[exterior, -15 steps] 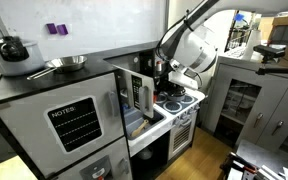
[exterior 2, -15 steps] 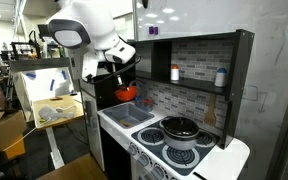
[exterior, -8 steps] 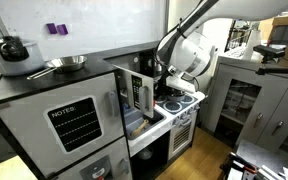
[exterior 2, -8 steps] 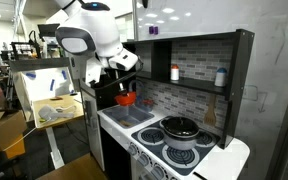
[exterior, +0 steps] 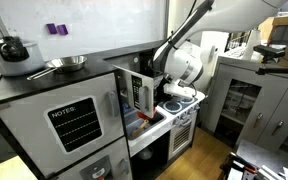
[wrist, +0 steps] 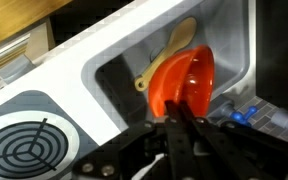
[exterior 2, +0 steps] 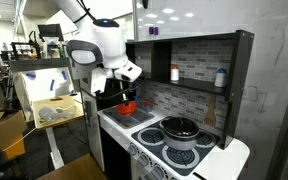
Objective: Pick up the orange bowl from the top shelf of the cabinet and put it in the sink. Close the door of the top shelf
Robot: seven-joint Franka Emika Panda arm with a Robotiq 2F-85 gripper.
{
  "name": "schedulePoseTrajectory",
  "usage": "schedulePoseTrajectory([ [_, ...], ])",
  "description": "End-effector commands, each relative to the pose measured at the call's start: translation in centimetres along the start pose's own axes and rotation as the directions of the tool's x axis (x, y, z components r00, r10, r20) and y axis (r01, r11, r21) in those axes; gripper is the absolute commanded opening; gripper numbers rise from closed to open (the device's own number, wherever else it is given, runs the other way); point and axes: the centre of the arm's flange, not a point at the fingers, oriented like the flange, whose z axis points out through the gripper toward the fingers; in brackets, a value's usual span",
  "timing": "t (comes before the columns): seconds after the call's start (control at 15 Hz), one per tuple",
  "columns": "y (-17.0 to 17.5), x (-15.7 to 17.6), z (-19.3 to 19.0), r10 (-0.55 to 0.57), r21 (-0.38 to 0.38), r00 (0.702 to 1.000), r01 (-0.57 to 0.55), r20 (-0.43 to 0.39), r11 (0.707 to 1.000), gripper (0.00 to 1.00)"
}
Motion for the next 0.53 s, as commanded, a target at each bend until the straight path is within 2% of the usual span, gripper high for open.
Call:
schedulePoseTrajectory([
  [0.0, 0.3, 1.1, 1.5, -0.033, -0.009, 0.999, 0.033, 0.011, 0.999, 0.02],
  [0.47, 0.6, 1.3, 4.0, -0.057, -0.019, 0.998, 0.058, 0.025, 0.998, 0.02],
])
